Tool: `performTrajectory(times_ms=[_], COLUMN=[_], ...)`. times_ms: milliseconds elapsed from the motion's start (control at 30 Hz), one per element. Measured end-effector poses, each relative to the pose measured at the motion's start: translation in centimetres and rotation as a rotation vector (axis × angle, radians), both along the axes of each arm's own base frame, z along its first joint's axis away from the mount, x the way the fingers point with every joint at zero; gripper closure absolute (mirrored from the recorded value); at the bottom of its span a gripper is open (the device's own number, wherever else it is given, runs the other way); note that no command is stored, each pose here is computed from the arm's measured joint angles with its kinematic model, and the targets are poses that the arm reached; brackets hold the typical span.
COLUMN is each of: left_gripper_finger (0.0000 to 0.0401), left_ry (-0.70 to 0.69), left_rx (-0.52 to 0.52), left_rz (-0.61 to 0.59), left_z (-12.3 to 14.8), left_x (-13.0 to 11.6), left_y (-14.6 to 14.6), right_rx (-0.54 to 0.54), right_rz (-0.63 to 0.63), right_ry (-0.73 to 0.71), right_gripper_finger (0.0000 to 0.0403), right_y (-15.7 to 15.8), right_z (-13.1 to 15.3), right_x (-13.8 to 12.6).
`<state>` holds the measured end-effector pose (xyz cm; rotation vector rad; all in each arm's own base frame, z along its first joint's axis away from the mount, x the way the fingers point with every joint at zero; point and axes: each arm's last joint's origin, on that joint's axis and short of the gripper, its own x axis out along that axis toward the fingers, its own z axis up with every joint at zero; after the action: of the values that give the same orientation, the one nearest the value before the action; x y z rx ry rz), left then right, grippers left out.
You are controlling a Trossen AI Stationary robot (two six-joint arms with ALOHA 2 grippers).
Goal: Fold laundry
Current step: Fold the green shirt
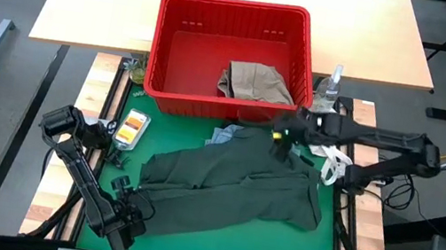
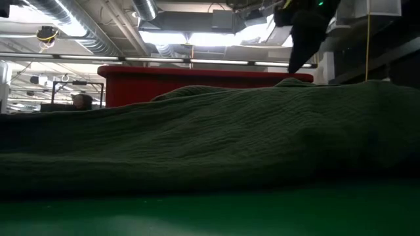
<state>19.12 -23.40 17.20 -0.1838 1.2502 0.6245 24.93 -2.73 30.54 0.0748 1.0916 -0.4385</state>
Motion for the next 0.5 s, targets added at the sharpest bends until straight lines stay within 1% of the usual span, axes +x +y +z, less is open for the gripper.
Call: performTrajectory(times_ms=[100,200,267,500], left_gripper_finger=[0.0245,0.0245,0.0245,0.0245], left_ry=[-0.024,-0.040,-0.039,-0.040], left_rx=[-0.001,-0.001,0.000,0.000], left_rz=[-0.003,-0.005,-0.005,-0.005], left_z=[0.0,0.0,0.0,0.0], left_x=[0.1,0.2,0.2,0.2], left_y=[-0.1,-0.1,-0.1,-0.1], right_rx=[0.046,0.068,0.082,0.091], right_rz=[-0.030,-0.052,-0.068,-0.064], right_ry=[-0.022,-0.009,-0.007,-0.034], right_gripper_finger=[0.0226,0.0226,0.0226,0.0226], right_y=[-1.4,-2.1,-2.2,-2.4], right_z=[-0.4,-1.1,-1.7,-3.1], right_x=[0.6,1.3,1.8,3.9])
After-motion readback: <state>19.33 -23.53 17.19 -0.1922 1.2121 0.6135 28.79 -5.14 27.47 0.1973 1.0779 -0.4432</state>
